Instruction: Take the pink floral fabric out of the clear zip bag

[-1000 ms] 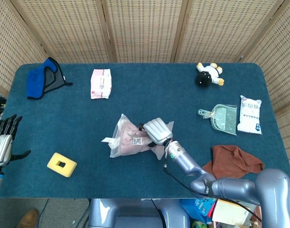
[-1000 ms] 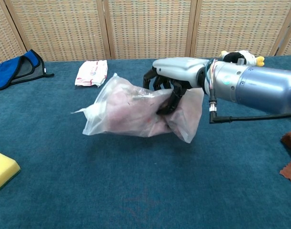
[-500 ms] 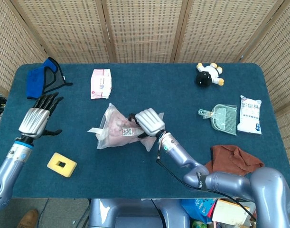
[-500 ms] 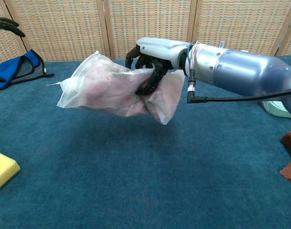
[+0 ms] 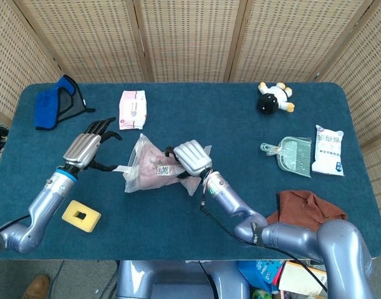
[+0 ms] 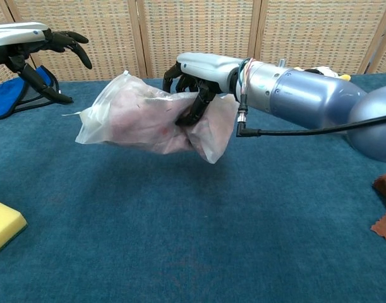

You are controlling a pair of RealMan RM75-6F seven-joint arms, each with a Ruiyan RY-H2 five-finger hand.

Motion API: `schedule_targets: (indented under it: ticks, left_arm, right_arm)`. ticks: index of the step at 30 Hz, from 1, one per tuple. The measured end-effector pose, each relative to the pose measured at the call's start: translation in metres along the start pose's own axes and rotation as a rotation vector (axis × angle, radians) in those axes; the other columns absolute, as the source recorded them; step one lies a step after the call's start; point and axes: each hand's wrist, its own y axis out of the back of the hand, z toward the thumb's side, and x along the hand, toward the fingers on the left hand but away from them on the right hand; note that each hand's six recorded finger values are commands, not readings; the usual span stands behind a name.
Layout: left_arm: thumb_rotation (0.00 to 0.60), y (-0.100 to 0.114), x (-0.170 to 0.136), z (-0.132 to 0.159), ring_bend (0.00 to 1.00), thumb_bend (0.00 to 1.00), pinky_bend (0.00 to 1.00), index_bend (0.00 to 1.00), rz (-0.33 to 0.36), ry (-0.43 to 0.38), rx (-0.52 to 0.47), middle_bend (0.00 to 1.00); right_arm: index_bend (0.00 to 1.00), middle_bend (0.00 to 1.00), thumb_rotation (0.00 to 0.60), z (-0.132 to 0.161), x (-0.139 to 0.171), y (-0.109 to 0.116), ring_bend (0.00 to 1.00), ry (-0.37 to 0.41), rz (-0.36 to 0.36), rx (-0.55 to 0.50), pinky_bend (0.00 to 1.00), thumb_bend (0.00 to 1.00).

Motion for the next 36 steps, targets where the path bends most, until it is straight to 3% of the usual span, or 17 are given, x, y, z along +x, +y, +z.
schedule_targets:
  ticks: [8, 20, 36]
  left_arm:
    - [0.600, -0.018, 0.010, 0.008, 0.00, 0.11, 0.00, 0.32, -0.052, 0.009, -0.015, 0.00]
    - [0.600, -0.033, 0.020, 0.019, 0.00, 0.11, 0.00, 0.32, -0.077, 0.001, -0.029, 0.00]
    - [0.600, -0.029, 0.021, 0.031, 0.00, 0.11, 0.00, 0.32, -0.085, -0.015, -0.070, 0.00]
  right_arm:
    - [0.64, 0.64, 0.600, -0.004, 0.002, 0.003, 0.66, -0.010, -0.004, -0.015, 0.72, 0.72]
    - [0.64, 0.64, 0.600, 0.001, 0.003, 0.006, 0.66, 0.003, -0.006, -0.021, 0.72, 0.72]
    - [0.65, 0.64, 0.600, 0.008, 0.004, 0.009, 0.66, 0.016, -0.001, -0.013, 0.72, 0.73]
